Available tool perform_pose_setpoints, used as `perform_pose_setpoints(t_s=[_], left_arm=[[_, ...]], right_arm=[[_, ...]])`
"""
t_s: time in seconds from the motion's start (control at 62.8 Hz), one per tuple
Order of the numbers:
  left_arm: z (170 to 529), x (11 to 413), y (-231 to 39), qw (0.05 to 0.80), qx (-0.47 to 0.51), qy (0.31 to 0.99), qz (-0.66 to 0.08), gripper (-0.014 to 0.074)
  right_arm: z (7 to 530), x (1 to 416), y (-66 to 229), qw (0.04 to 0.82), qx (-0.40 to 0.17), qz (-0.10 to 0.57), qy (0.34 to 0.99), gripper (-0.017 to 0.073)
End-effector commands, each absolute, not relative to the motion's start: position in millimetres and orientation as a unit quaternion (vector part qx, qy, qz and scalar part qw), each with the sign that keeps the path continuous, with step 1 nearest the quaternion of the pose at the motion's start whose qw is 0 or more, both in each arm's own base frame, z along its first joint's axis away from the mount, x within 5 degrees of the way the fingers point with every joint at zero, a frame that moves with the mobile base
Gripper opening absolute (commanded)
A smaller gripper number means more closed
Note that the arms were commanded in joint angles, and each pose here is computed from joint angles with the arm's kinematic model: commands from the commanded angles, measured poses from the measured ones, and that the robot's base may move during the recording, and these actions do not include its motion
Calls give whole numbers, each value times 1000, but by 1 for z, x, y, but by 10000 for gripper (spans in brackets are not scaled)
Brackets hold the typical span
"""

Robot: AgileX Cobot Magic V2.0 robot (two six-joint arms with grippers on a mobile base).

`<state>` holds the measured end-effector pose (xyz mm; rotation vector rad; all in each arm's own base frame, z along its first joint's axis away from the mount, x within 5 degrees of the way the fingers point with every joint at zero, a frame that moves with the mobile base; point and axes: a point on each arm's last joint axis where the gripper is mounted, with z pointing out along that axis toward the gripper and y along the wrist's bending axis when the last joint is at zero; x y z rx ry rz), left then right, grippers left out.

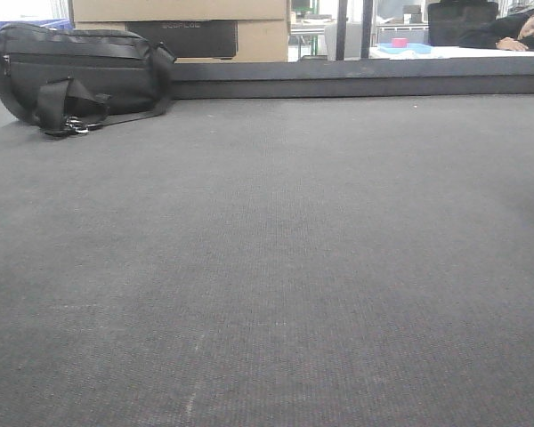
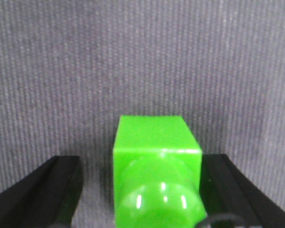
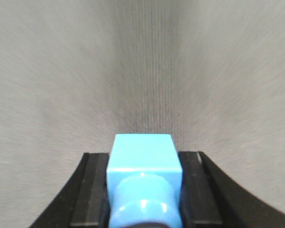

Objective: Grab block from conveyor and place in blue bin
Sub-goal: 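Lift the green and blue blocks off the conveyor with both grippers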

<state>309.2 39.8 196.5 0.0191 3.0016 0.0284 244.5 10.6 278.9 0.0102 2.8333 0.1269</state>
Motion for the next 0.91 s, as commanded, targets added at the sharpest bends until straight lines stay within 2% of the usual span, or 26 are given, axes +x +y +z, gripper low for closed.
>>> perform_pose_setpoints(t_s=[0.0,0.08,0.143,0.286,0.366,0.493,0.637,0.748,0.891], left_arm=[[196,312,40,82,4,997,11,399],[196,311,40,79,4,997,10,396],[196,310,39,72,4,997,9,359],[196,307,39,58,4,998,8,92],[199,305,39,52,4,999,7,-103],[209,300,38,60,4,998,8,-111],[235,293,37,108,4,994,14,-111],[261,284,35,182,1,983,16,-111],[290,265,30,313,-3,949,18,-111]], right_arm=[[284,244,10,171,-1,42,984,-162],[284,245,10,174,-1,42,984,-162],[284,245,10,175,-1,41,984,-162],[285,246,10,178,-1,41,983,-162],[290,246,10,176,-1,42,983,-162],[311,246,10,201,-4,43,979,-162],[338,239,10,286,-4,42,957,-162],[357,226,9,351,-3,41,935,-162],[369,205,8,437,0,40,899,-162]])
